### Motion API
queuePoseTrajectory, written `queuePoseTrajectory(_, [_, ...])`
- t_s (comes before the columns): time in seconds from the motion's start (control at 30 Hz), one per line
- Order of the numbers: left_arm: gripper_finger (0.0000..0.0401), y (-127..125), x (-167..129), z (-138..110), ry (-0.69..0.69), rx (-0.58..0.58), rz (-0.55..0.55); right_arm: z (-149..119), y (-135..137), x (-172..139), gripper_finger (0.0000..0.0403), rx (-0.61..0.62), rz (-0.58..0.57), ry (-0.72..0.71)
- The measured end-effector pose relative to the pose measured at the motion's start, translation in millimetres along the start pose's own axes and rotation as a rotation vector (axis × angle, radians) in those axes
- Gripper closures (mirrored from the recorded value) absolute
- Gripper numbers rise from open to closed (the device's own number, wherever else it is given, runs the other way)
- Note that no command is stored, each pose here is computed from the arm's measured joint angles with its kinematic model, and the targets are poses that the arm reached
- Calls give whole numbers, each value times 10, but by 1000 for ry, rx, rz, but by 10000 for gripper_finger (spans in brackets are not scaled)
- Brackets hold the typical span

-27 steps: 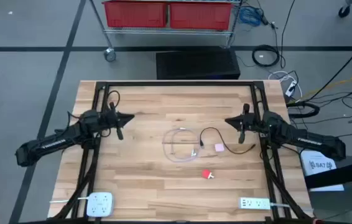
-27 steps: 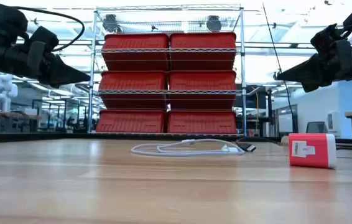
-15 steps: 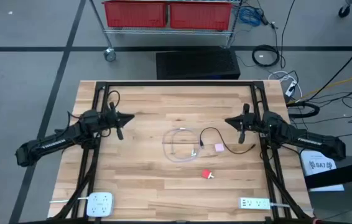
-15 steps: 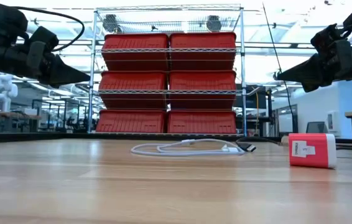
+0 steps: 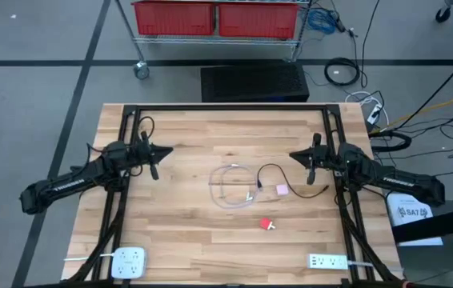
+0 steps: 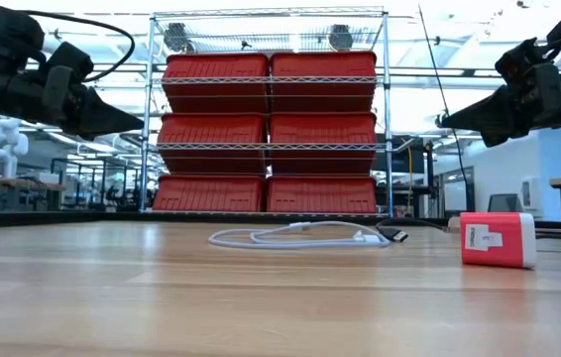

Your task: Insert USB

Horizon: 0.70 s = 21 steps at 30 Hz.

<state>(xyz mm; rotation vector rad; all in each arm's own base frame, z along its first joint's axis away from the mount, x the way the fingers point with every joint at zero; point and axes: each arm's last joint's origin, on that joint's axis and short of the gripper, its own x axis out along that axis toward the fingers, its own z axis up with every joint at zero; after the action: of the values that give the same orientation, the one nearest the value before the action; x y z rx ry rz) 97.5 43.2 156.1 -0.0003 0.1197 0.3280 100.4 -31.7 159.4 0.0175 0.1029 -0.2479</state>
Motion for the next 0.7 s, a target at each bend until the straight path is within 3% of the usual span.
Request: queuePoseTrajectory(0.7, [382, 4, 0, 9, -9, 1, 13, -2, 0, 0, 403, 0, 0, 1])
